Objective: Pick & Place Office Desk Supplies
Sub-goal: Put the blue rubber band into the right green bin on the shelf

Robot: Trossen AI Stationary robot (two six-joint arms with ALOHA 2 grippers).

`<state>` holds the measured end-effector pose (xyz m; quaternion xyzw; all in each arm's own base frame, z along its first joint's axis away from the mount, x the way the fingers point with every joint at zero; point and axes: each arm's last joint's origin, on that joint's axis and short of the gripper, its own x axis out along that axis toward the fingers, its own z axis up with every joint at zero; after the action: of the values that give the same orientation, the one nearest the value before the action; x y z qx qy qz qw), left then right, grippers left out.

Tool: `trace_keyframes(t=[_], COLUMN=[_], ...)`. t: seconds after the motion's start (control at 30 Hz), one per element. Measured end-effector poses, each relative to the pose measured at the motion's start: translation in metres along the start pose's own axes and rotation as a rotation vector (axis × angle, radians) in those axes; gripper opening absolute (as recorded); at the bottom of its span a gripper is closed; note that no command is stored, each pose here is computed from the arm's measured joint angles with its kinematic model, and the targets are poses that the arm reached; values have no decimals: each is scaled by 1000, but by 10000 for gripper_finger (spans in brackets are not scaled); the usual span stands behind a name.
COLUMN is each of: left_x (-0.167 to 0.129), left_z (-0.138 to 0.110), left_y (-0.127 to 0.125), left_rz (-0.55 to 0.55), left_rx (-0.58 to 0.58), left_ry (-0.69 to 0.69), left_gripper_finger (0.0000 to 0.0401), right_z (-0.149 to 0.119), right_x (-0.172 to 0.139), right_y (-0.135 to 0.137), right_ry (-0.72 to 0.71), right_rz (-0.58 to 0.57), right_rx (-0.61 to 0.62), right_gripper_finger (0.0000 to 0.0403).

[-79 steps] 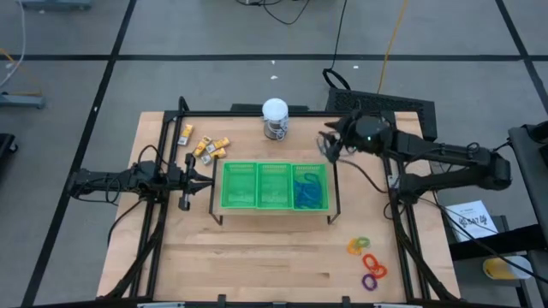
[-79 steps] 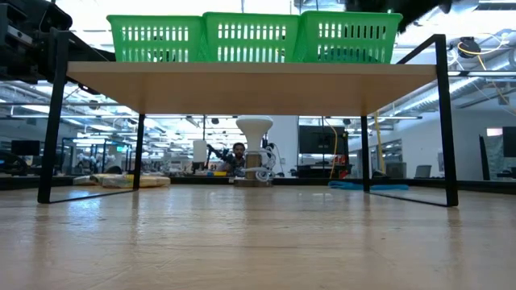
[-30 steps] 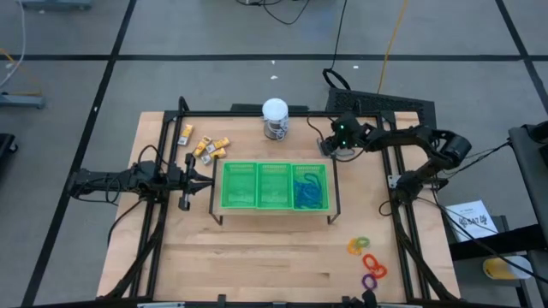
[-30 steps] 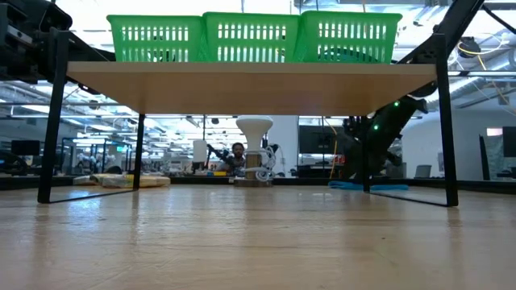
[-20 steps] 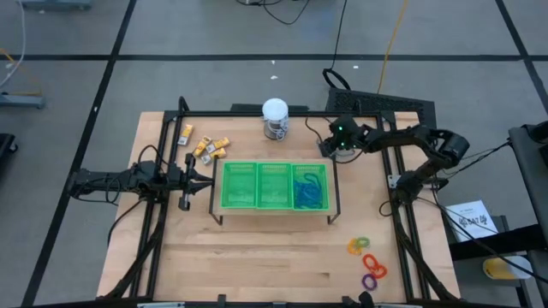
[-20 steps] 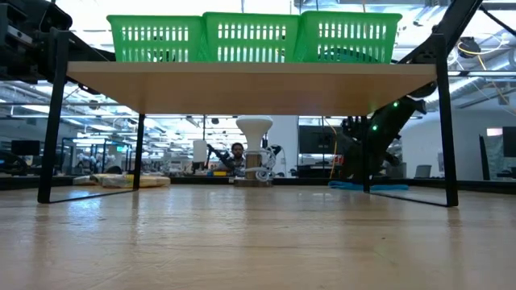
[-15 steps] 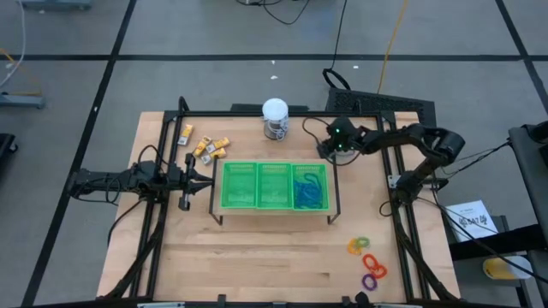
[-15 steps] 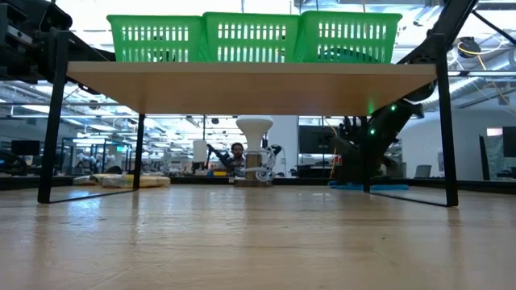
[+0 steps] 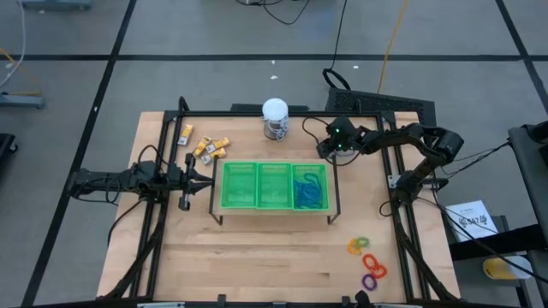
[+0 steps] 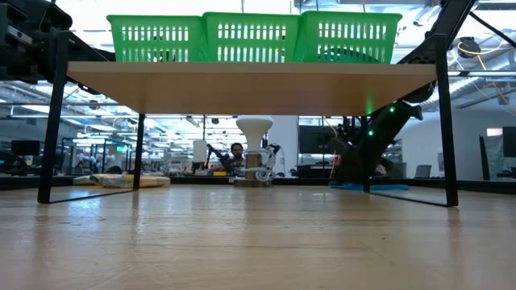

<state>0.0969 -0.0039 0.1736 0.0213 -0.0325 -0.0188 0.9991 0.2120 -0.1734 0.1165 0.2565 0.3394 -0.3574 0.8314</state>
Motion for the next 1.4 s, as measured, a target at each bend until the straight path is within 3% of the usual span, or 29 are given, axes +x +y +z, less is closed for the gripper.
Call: trace_keyframes(t=[0.3,0.53,0.93,1.4], left_x=[0,0,0,0], left_z=[0,0,0,0], left_y=[0,0,0,0], left_rz=[0,0,0,0], left_rx=[0,0,0,0], left_ry=[0,0,0,0], left_gripper_finger=[45,45,44,45], right_z=[0,1,2,30], right_x=[0,0,0,-34], right_y=[0,0,1,4], right_ry=[-3,-8,-27,-235], right_rz=[2,4,6,46], right_rx=[-12,-32,-38,-47], right_gripper_finger=[43,4,2,1])
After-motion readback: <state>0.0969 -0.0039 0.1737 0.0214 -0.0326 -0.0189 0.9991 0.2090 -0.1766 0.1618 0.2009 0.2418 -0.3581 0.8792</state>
